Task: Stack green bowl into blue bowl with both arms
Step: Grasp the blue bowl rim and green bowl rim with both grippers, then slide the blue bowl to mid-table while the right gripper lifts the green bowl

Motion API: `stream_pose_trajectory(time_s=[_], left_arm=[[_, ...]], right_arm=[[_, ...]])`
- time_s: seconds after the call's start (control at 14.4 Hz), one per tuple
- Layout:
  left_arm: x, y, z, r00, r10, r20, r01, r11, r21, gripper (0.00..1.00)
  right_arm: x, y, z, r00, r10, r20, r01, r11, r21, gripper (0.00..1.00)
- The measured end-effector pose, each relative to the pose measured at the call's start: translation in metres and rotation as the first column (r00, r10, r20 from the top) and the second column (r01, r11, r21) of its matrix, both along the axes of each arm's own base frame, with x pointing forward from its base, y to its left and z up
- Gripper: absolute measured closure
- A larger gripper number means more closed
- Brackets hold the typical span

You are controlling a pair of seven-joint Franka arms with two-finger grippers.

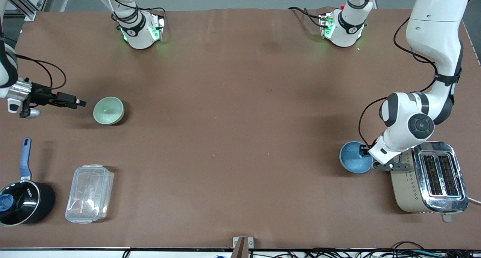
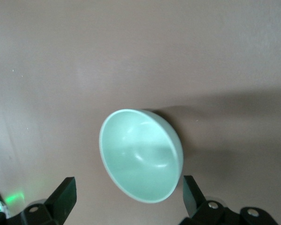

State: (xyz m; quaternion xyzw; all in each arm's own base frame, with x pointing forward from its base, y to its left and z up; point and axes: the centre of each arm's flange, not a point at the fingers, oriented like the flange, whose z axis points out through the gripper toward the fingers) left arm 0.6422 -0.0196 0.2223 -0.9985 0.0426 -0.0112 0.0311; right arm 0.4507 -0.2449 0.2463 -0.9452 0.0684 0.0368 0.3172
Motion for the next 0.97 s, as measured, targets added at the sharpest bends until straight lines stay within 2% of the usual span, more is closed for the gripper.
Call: stream_pose_trajectory(time_s=[0.07, 0.14, 0.21, 0.35, 0.42, 0.49, 0.55, 0.62, 0.83, 0.97], left_arm=[[0.0, 0.001, -0.001, 1.0, 0.002, -0.001, -0.002, 1.0, 0.0, 0.56], [0.0, 0.002, -0.001, 1.0, 0.004, -0.001, -0.004, 1.0, 0.0, 0.56], [0.001, 0.003, -0.001, 1.0, 0.004, 0.0, -0.004, 1.0, 0.0, 0.61], [0.001, 0.002, -0.001, 1.0, 0.007, 0.001, -0.007, 1.0, 0.0, 0.82], [0.001, 0.002, -0.001, 1.0, 0.015, 0.002, -0.015, 1.0, -0.001, 0.82], [0.001, 0.0, 0.0, 1.0, 0.031, 0.004, -0.031, 1.0, -0.002, 0.86], [0.002, -0.004, 0.0, 0.999, 0.042, 0.006, -0.042, 0.999, -0.005, 0.92], [0.002, -0.011, 0.001, 0.999, 0.053, 0.009, -0.053, 0.999, -0.01, 0.92], [0.004, -0.054, 0.015, 0.996, 0.084, 0.031, -0.083, 0.995, -0.054, 0.95], [0.0, -0.1, 0.02, 0.994, 0.107, 0.03, -0.104, 0.99, -0.096, 0.95]], right_arm=[[-0.001, -0.001, -0.015, 1.0, -0.007, -0.011, 0.007, 1.0, 0.007, 0.0], [-0.002, -0.001, -0.027, 1.0, -0.014, -0.024, 0.014, 1.0, 0.01, 0.0], [-0.003, 0.0, -0.037, 0.999, -0.015, -0.035, 0.016, 1.0, 0.014, 0.01], [-0.003, 0.001, -0.049, 0.999, -0.012, -0.046, 0.013, 1.0, 0.016, 0.04], [-0.003, 0.0, -0.052, 0.999, -0.006, -0.043, 0.007, 1.0, 0.015, 0.05], [-0.004, 0.001, -0.055, 0.999, -0.003, -0.043, 0.004, 1.0, 0.018, 0.12], [-0.004, 0.001, -0.058, 0.999, -0.001, -0.044, 0.002, 1.0, 0.022, 0.12], [-0.005, 0.002, -0.06, 0.999, 0.003, -0.042, -0.002, 1.0, 0.026, 0.17], [-0.002, 0.005, -0.061, 0.999, 0.009, -0.039, -0.008, 1.0, 0.03, 0.53], [-0.001, 0.006, -0.061, 0.999, 0.01, -0.036, -0.009, 0.999, 0.03, 0.73]])
